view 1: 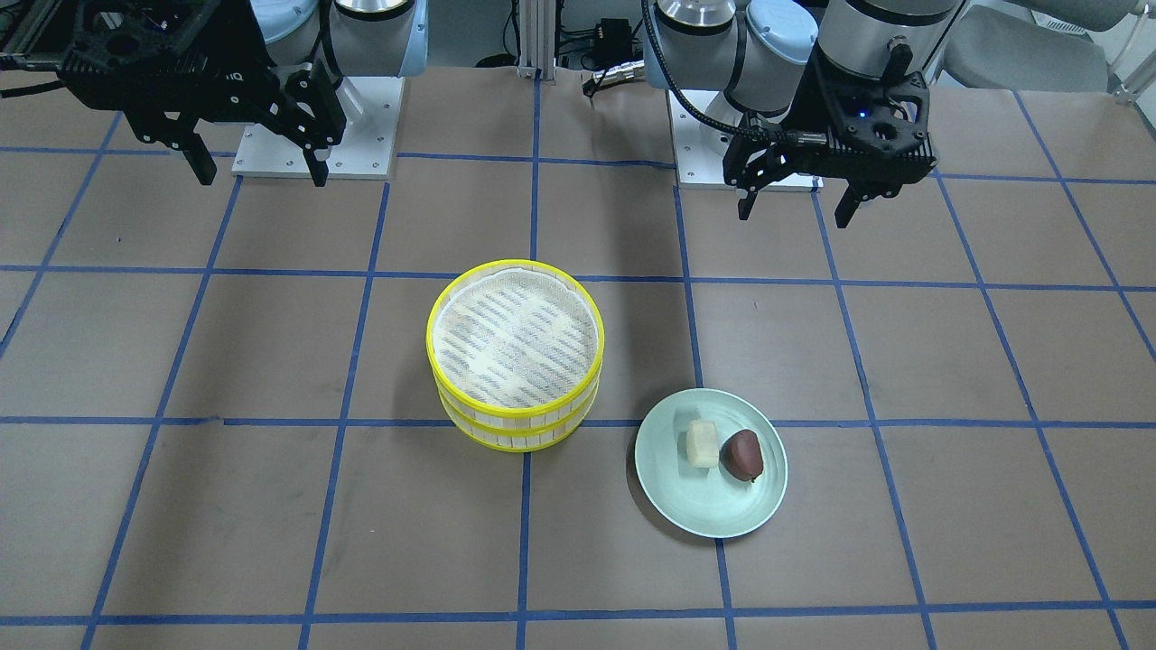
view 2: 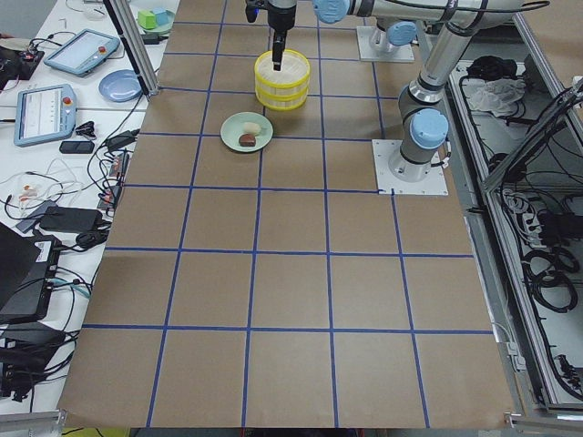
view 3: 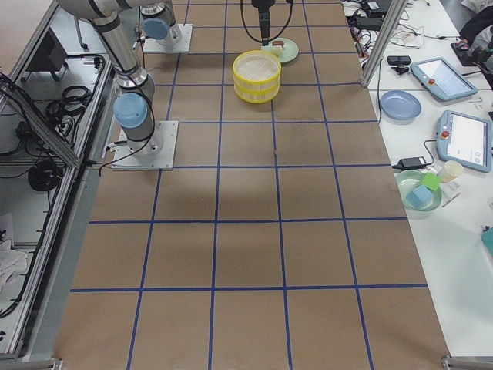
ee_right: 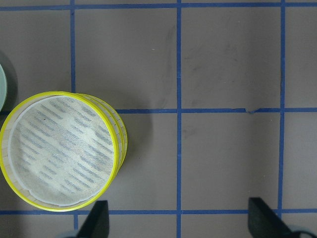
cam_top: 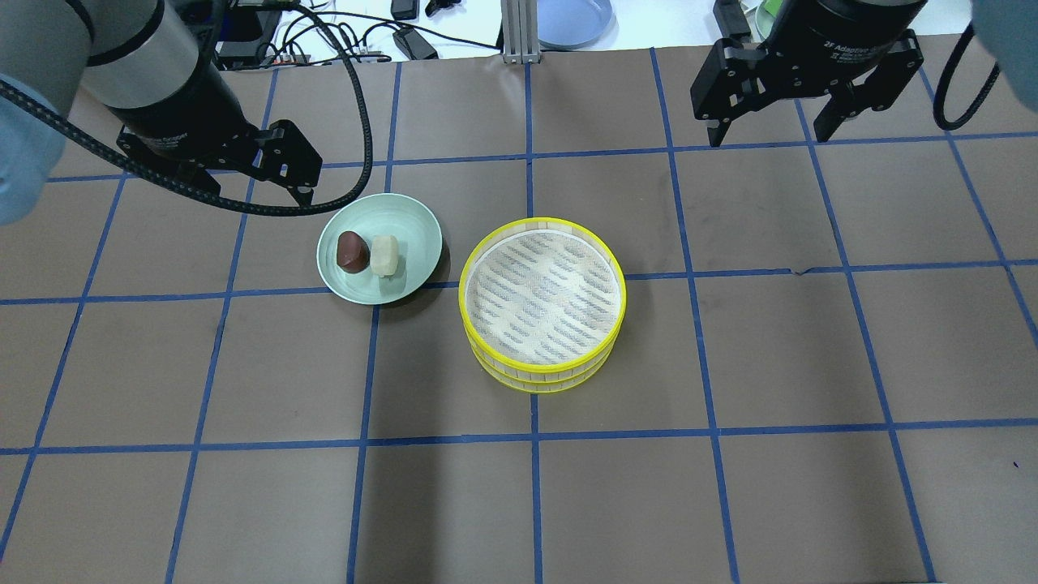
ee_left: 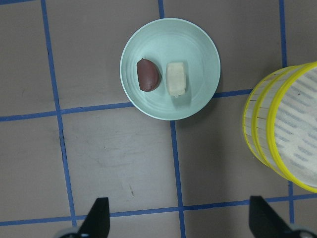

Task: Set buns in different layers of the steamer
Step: 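Move the left gripper to the plate while the right approaches the steamer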

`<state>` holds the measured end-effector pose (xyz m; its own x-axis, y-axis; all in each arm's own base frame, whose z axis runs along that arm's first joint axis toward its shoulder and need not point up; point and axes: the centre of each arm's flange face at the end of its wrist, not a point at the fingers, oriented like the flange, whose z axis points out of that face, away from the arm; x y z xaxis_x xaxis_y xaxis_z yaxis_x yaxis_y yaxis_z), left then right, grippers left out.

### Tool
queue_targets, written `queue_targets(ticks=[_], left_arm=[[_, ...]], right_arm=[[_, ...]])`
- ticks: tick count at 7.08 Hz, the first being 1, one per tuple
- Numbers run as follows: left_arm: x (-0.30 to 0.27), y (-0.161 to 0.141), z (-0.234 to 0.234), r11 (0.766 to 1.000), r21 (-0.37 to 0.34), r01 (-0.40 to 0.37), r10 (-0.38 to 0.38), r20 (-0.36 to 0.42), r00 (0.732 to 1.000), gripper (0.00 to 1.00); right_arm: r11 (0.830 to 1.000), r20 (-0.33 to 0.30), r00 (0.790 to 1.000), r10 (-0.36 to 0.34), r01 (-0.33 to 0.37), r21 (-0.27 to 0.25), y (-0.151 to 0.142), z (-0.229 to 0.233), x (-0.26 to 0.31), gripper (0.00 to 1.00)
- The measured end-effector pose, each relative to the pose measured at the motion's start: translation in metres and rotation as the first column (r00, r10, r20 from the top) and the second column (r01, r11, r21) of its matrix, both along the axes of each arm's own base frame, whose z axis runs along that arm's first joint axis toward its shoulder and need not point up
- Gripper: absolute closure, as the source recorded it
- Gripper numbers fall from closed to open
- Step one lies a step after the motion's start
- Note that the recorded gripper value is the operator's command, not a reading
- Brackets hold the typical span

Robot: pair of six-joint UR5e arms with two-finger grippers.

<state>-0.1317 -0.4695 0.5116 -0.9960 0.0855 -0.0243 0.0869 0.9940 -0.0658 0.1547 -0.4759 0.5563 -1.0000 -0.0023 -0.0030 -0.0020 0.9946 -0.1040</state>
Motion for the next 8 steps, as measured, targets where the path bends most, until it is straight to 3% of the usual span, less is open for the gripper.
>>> queue_targets(ticks=[4, 6, 8], left_arm=[[0.001, 0.004, 0.001, 1.000, 0.015, -0.002, 0.002, 0.003, 1.000, 0.00], [0.006, -0.003, -0.013, 0.999, 0.048, 0.008, -0.008, 0.001, 1.000, 0.00], [0.008, -0.033, -0.058, 1.000, 0.010, 0.008, -0.008, -0.003, 1.000, 0.00]], right_arm=[[1.000, -0.005, 1.000, 0.004, -0.004, 0.005, -0.001, -0.002, 0.000, 0.00], [0.999, 0.002, 1.000, -0.010, 0.010, 0.052, -0.001, -0.032, 0.002, 0.00], [0.995, 0.003, 0.999, -0.037, 0.037, 0.095, 0.003, -0.076, 0.013, 0.00]])
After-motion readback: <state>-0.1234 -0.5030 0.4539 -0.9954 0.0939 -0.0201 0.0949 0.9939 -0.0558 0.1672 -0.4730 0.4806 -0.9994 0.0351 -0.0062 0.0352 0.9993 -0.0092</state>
